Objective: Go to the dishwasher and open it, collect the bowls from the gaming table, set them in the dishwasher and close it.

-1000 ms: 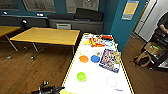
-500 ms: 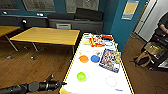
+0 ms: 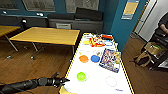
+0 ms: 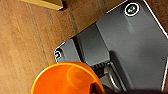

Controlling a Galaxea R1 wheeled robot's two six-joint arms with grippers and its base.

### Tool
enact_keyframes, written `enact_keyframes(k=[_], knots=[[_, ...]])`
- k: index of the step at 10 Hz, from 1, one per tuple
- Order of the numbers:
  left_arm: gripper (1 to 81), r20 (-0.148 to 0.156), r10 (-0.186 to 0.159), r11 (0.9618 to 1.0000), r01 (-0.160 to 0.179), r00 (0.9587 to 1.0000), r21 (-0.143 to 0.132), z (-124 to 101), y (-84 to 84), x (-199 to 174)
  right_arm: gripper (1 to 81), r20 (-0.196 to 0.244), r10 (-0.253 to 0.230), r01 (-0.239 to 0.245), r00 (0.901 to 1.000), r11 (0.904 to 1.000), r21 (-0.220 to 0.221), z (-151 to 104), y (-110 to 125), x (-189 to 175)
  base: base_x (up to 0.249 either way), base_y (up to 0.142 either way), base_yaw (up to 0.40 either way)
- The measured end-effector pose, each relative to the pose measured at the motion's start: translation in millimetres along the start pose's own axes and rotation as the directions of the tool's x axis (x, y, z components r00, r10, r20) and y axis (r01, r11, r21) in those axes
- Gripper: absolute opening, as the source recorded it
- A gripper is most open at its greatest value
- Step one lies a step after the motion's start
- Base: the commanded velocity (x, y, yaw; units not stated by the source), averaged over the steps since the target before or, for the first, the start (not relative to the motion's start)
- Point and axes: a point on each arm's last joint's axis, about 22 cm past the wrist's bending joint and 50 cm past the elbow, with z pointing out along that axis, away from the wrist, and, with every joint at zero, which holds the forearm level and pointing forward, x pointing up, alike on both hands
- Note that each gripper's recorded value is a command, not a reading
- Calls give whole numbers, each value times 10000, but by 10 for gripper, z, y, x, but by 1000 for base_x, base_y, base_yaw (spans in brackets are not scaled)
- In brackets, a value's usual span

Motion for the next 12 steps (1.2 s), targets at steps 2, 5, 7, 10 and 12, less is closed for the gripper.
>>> enact_keyframes(k=[2, 5, 7, 10, 12], knots=[[811, -346, -797, 9963, 808, 9962, 306, 14, -134, 195, 10, 41, -25, 25, 10000, 10000, 22, 40, -46, 4, 0, 0, 0], [811, -588, -942, 9948, 963, 9938, 341, 179, -72, 383, 10, 97, -108, 109, 9999, 9999, -54, 111, -95, 59, 0, 0, 0], [811, -606, -998, 9939, 1024, 9932, 421, 261, -86, 411, 10, 180, -203, 204, 9996, 9998, -74, 233, -204, 84, 0, 0, 0], [811, -605, -1014, 9934, 1043, 9930, 476, 414, -61, 437, 10, 290, -233, 244, 9993, 9989, -407, 298, -132, 75, 0, 0, 0], [811, -603, -1024, 9932, 1054, 9929, 497, 571, -17, 452, 10, 326, -264, 277, 9991, 9988, -396, 311, -161, 89, 0, 0, 0]])
